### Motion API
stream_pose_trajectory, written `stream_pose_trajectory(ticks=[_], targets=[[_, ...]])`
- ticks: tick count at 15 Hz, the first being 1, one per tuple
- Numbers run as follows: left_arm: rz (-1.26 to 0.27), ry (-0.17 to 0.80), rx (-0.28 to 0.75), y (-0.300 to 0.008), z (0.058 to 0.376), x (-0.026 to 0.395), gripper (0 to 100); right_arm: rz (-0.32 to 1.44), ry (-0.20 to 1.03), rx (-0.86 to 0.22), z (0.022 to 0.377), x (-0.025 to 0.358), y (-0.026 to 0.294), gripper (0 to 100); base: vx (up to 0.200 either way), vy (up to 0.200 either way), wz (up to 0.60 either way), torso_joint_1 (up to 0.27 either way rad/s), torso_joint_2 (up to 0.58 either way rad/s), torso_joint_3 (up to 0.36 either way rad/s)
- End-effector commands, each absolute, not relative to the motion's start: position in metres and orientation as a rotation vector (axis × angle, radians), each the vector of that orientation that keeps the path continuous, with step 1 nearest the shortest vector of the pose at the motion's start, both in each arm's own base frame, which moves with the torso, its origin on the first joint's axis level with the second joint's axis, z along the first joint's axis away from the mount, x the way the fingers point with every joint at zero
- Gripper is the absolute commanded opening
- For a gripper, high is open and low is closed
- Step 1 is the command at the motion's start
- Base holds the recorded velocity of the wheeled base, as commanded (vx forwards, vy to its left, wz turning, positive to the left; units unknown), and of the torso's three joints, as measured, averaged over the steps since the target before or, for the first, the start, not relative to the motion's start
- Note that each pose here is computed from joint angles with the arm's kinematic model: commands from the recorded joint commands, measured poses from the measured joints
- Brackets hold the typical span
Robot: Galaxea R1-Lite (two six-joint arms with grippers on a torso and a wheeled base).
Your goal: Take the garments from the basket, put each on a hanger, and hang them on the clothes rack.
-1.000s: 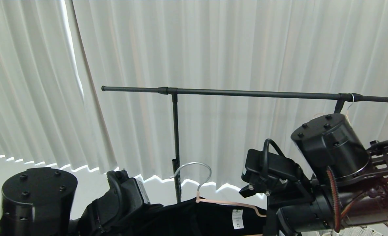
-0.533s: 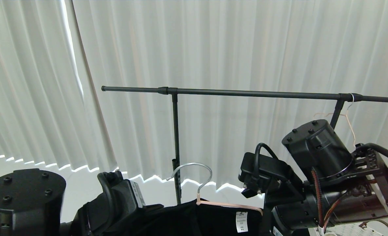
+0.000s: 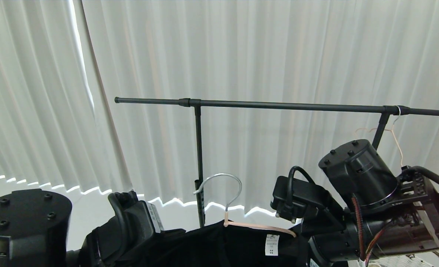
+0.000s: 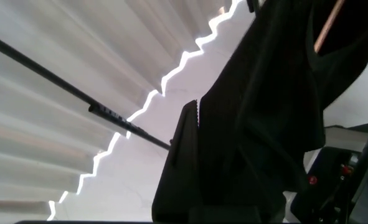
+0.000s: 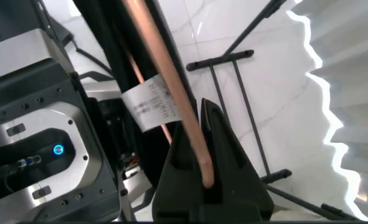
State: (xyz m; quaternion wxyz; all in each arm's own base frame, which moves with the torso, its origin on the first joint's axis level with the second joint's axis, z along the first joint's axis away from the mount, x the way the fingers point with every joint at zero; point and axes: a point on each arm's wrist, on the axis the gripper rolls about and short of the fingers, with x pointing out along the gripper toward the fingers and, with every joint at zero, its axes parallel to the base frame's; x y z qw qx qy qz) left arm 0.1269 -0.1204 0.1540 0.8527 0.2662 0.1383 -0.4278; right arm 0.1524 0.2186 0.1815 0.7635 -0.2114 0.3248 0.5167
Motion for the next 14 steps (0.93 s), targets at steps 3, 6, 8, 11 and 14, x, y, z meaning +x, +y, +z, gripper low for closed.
stream_pose_trajectory(ticks=[3, 6, 8, 11, 14], targets=[[-0.904, 0.293, 0.562, -0.121, 0.153, 0.127, 100, 1.134, 0.671, -0.468, 0.184, 0.152, 0.218, 0, 0.0, 0.0, 0.0, 0.0, 0.0, 0.0], [-0.886, 0.294, 0.554, -0.12, 0.155, 0.13, 100, 1.172, 0.543, -0.537, 0.188, 0.15, 0.215, 0, 0.0, 0.0, 0.0, 0.0, 0.0, 0.0], [-0.854, 0.294, 0.544, -0.116, 0.157, 0.133, 100, 1.165, 0.438, -0.573, 0.186, 0.152, 0.208, 0, 0.0, 0.0, 0.0, 0.0, 0.0, 0.0], [-0.85, 0.298, 0.544, -0.111, 0.154, 0.129, 100, 1.065, 0.325, -0.575, 0.18, 0.158, 0.19, 0, 0.0, 0.0, 0.0, 0.0, 0.0, 0.0], [-0.845, 0.264, 0.532, -0.11, 0.162, 0.128, 100, 0.97, 0.315, -0.544, 0.184, 0.167, 0.166, 0, 0.0, 0.0, 0.0, 0.0, 0.0, 0.0]])
